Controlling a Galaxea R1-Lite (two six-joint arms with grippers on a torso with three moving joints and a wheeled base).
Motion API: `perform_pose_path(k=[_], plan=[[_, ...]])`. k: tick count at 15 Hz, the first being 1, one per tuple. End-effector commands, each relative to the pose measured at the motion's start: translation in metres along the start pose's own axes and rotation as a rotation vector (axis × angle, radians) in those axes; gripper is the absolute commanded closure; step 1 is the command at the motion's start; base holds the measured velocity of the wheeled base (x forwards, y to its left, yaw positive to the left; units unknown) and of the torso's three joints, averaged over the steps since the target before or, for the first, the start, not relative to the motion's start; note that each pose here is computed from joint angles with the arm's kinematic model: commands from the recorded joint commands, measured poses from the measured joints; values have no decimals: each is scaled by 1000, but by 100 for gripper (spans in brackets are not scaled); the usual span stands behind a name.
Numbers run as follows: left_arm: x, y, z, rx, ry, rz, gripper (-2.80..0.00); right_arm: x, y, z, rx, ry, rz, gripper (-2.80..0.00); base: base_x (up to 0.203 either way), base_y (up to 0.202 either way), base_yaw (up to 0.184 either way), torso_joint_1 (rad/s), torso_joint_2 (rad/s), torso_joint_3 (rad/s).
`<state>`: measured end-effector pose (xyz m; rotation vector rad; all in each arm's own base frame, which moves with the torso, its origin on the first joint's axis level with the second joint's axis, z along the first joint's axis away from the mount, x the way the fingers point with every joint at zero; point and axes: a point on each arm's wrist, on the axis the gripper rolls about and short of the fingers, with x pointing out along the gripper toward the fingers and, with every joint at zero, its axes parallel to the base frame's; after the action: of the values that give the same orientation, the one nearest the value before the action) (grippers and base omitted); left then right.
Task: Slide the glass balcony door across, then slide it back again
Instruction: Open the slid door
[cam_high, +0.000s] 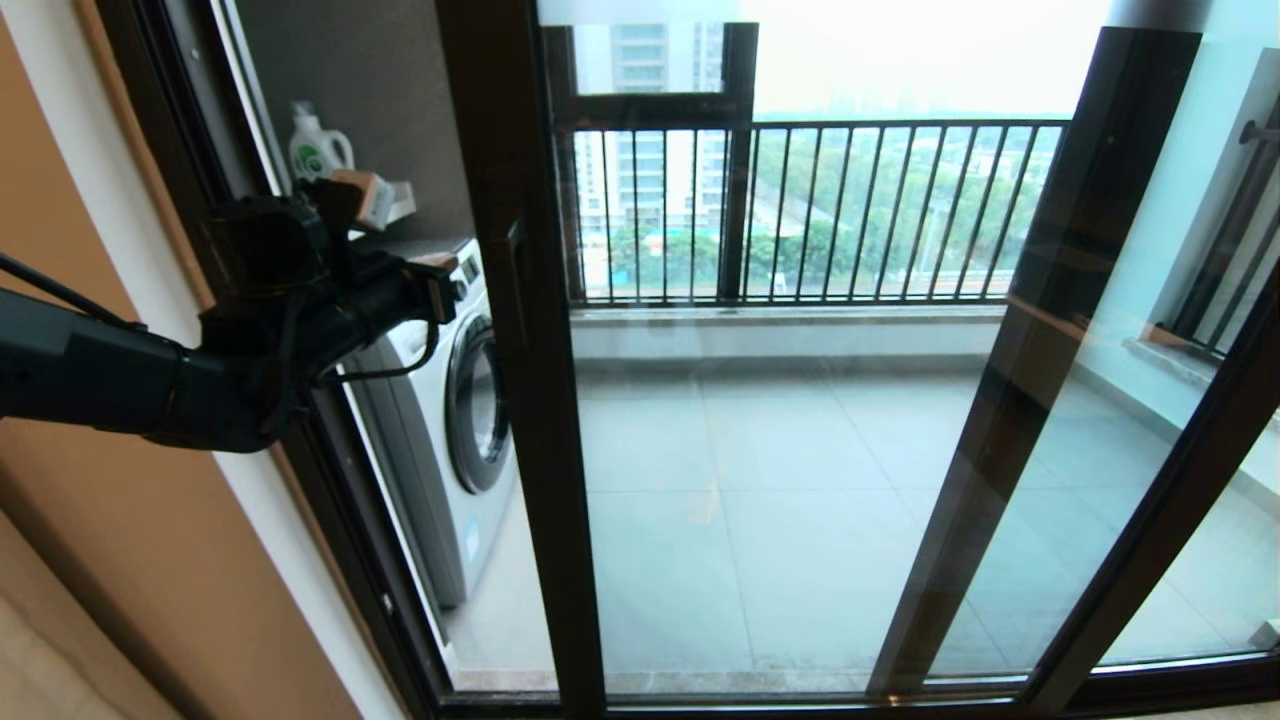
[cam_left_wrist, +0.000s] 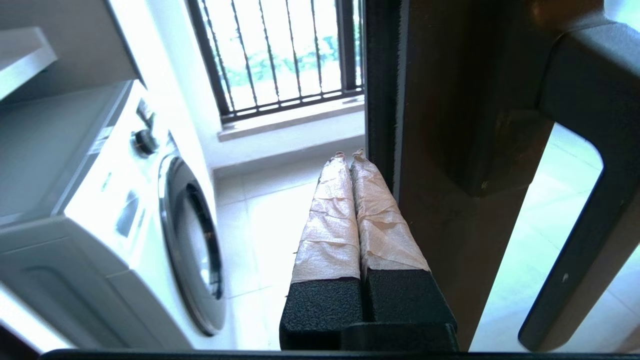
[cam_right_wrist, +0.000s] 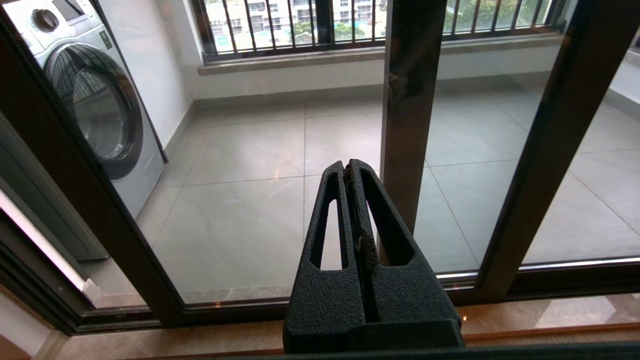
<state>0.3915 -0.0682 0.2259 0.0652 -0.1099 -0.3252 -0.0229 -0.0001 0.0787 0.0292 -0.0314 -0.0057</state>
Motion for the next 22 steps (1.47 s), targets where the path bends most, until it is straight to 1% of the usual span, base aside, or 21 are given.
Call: perform_pose_path(k=[1,7,9,11,13,14,16,19,22], plan=[[2,-11,0,-4,-7,-12,0,1,0,-3,0,10,0,0,0,0,0,0,0,0],[4,-11,5,-4,-23,-7,0,1,0,-3,0,10,0,0,0,0,0,0,0,0],[10,-13,7,-4,-35,43,0,1,0,-3,0,10,0,0,0,0,0,0,0,0],[0,-14,13,-11,-36,62,0,1,0,-3,0,10,0,0,0,0,0,0,0,0],[-31,-16,25,-39,-26,61,0,1,0,-3,0,10,0,0,0,0,0,0,0,0],[-52,-18,32,-55,-24,57,0,1,0,-3,0,10,0,0,0,0,0,0,0,0],[-98,-21,52,-70,-59,52,0,1,0,-3,0,10,-1,0,0,0,0,0,0,0],[-180,-26,79,-78,-143,64,0,1,0,-3,0,10,0,0,0,0,0,0,0,0],[-263,-37,84,-79,-185,78,0,1,0,-3,0,10,0,0,0,0,0,0,0,0]])
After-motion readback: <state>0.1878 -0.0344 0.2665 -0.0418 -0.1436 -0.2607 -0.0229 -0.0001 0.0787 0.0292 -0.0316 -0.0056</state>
